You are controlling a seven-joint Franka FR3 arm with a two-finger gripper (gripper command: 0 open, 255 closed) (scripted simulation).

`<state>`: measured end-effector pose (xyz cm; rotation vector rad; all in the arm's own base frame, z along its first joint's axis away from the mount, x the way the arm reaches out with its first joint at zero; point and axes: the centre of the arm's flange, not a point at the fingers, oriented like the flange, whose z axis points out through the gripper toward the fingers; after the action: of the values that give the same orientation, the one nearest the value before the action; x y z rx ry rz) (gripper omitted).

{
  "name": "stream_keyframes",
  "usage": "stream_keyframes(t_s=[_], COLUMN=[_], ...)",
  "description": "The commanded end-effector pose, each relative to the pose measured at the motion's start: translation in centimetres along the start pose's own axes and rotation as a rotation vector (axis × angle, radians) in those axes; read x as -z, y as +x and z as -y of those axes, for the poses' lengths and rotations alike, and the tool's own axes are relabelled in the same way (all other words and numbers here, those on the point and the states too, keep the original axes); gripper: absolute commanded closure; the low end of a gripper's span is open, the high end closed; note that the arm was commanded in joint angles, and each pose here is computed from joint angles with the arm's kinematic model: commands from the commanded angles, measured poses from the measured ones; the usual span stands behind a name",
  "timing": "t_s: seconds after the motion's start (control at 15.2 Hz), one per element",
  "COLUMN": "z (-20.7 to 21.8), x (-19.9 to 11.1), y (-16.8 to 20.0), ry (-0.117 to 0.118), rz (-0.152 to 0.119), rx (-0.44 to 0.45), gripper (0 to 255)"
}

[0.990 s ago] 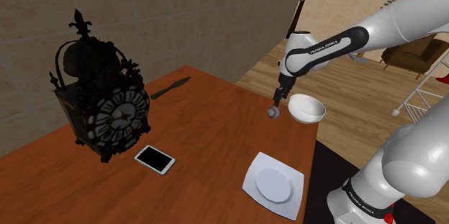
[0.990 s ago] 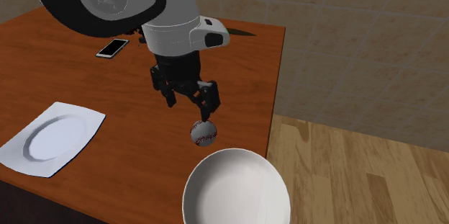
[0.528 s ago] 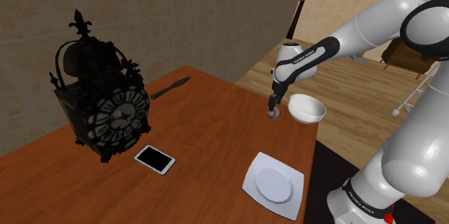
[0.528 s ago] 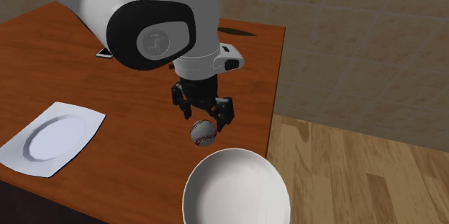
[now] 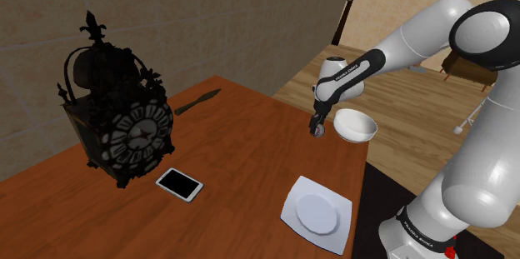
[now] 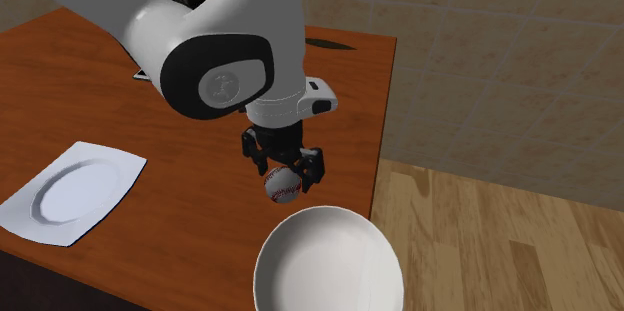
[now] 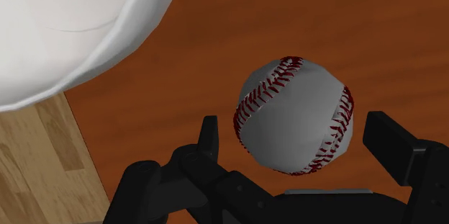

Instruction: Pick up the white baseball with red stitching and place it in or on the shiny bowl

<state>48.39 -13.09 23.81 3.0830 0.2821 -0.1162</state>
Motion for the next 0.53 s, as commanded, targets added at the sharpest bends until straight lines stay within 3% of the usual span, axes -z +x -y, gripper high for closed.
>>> stream_keyframes(t_s=[0.0, 0.2, 0.26, 0.46], z=[-0.01, -0.01, -0.01, -0.01], x=[-0.05, -0.05, -0.05, -0.05], y=[0.00, 0.00, 0.00, 0.00], ry=[0.000, 0.000, 0.000, 0.000], rz=[0.000, 0.000, 0.000, 0.000], rx=[0.000, 0.000, 0.000, 0.000], gripper=[0, 0, 255, 255])
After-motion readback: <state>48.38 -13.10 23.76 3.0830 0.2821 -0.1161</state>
